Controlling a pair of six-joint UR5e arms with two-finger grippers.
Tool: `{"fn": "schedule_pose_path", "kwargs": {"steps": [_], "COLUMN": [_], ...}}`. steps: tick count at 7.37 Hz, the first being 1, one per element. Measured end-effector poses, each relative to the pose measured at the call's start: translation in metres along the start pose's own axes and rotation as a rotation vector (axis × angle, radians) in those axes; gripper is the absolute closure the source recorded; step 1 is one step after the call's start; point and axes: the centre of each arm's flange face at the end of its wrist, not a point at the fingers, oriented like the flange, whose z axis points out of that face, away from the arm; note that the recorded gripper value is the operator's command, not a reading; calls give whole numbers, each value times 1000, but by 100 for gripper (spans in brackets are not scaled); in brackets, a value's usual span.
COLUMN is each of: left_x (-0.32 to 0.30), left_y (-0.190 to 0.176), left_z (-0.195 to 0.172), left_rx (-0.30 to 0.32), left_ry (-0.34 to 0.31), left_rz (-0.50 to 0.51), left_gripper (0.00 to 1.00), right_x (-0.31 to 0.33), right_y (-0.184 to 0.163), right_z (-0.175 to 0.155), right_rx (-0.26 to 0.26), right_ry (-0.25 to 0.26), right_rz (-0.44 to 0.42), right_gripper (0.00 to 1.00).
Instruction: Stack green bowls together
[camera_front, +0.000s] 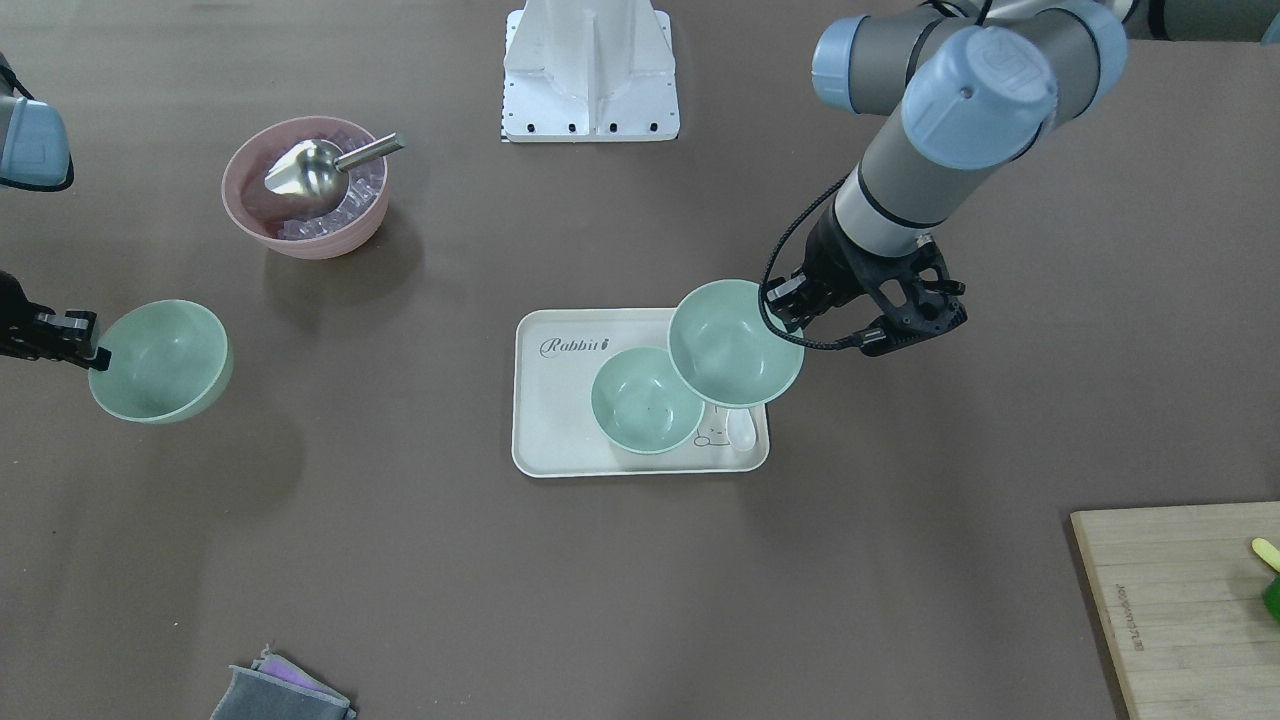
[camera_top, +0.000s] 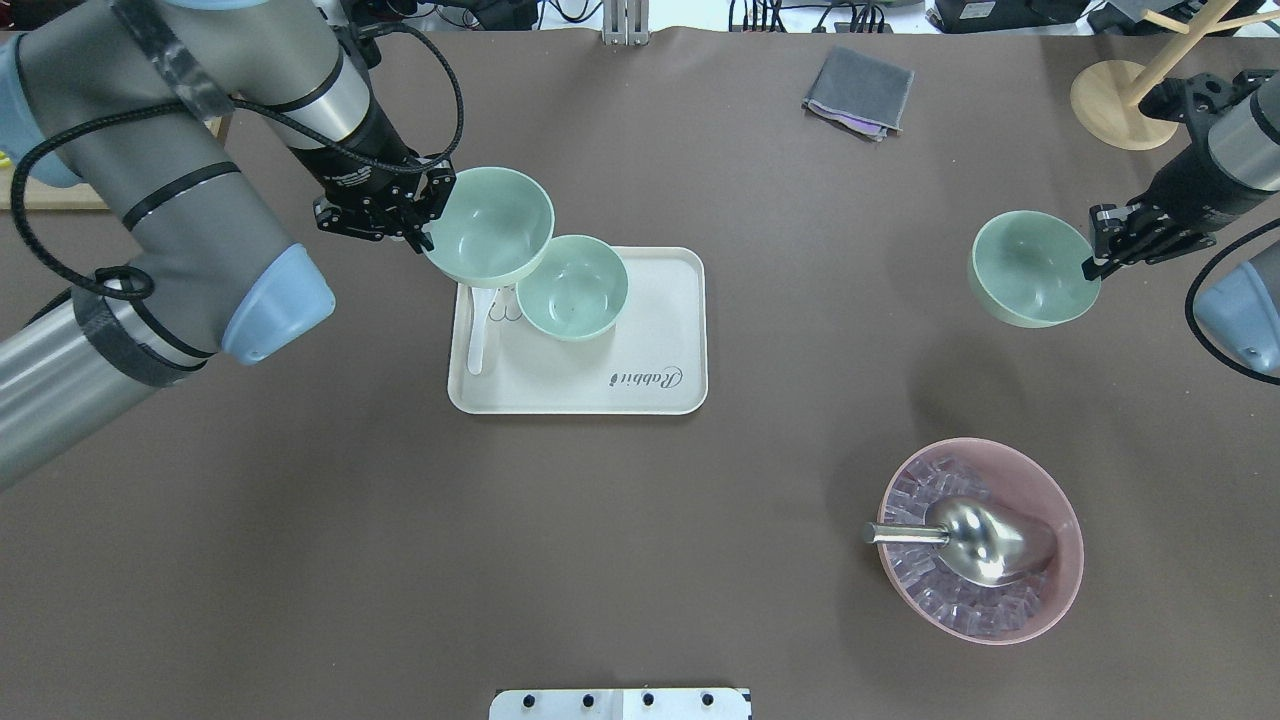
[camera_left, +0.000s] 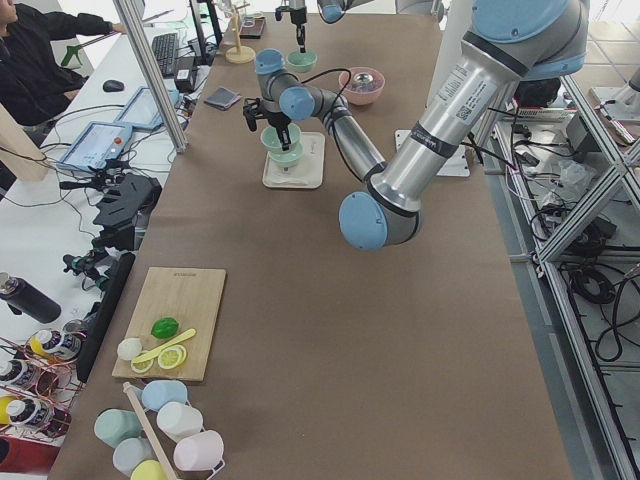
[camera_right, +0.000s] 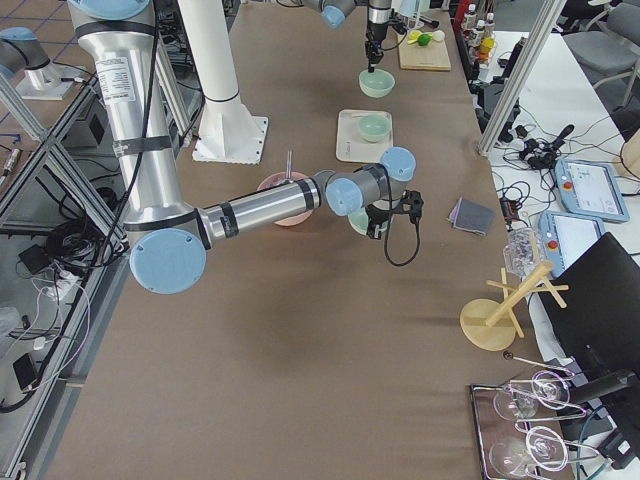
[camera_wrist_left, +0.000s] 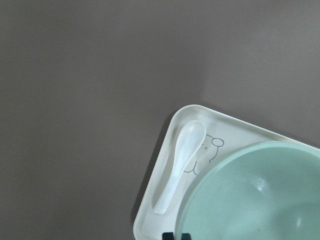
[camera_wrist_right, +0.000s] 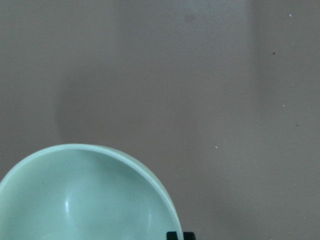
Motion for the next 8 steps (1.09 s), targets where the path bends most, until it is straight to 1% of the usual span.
{"fn": "schedule_pose_path", "kwargs": {"steps": [1, 3, 5, 8], "left_x": [16, 36, 43, 48], "left_y": [-3, -3, 5, 6], "left_z": [9, 32, 54, 72], "left_rx": [-4, -4, 6, 7], "left_ry": [6, 21, 9, 10], "left_rz": [-10, -2, 13, 21], "left_gripper": [100, 100, 100, 100], "right_x": [-11, -27, -40, -53], "right_y": [-3, -6, -7, -7], "right_z": [-3, -4, -3, 0], "right_rx": [4, 9, 7, 5], "right_ry": [-7, -13, -17, -21], "right_rz": [19, 14, -1, -20], "right_gripper": [100, 100, 100, 100]}}
